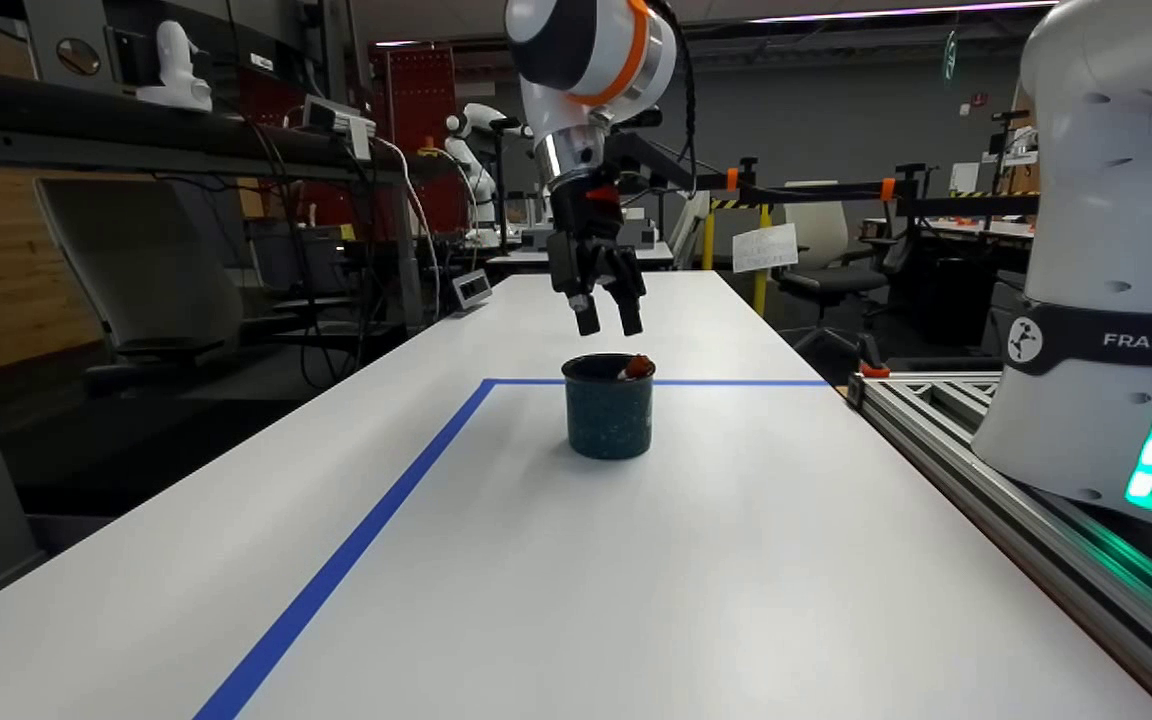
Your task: Remove the marker from the blue cup and put it on the table
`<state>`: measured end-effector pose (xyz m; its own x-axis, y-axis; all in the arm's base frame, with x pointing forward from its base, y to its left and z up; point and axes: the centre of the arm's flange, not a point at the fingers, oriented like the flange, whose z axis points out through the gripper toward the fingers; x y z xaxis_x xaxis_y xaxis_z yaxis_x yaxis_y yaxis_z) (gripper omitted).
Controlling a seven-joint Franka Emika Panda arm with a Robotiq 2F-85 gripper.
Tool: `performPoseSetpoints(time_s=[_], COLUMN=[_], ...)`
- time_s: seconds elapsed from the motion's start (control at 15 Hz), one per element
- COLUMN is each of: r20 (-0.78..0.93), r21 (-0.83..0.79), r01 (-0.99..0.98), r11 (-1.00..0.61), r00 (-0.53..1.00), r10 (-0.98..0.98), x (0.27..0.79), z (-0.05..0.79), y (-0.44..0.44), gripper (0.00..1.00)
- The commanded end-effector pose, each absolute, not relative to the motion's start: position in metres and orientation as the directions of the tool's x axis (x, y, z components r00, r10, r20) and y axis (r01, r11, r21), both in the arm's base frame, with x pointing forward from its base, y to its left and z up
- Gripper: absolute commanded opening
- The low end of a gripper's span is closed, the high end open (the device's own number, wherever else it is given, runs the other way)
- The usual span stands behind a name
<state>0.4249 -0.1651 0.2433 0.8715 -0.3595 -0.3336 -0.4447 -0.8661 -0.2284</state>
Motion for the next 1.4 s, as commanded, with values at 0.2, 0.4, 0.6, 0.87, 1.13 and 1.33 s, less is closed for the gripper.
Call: performPoseSetpoints(time_s=[0.2,0.4,0.6,0.87,1.13,1.33], r20=[-0.323,-0.335,-0.349,-0.364,-0.377,-0.385], r21=[-0.253,-0.254,-0.247,-0.236,-0.232,-0.23], r01=[-0.42,-0.428,-0.44,-0.453,-0.456,-0.452], r11=[-0.871,-0.867,-0.864,-0.86,-0.859,-0.862], r00=[0.886,0.88,0.872,0.862,0.856,0.855], r10=[-0.333,-0.336,-0.344,-0.354,-0.353,-0.346], x=[0.44,0.438,0.433,0.428,0.427,0.427], z=[0.237,0.233,0.228,0.22,0.211,0.207], y=[-0.161,-0.164,-0.169,-0.176,-0.175,-0.171], gripper=[0.69,0.44,0.37,0.46,0.45,0.39])
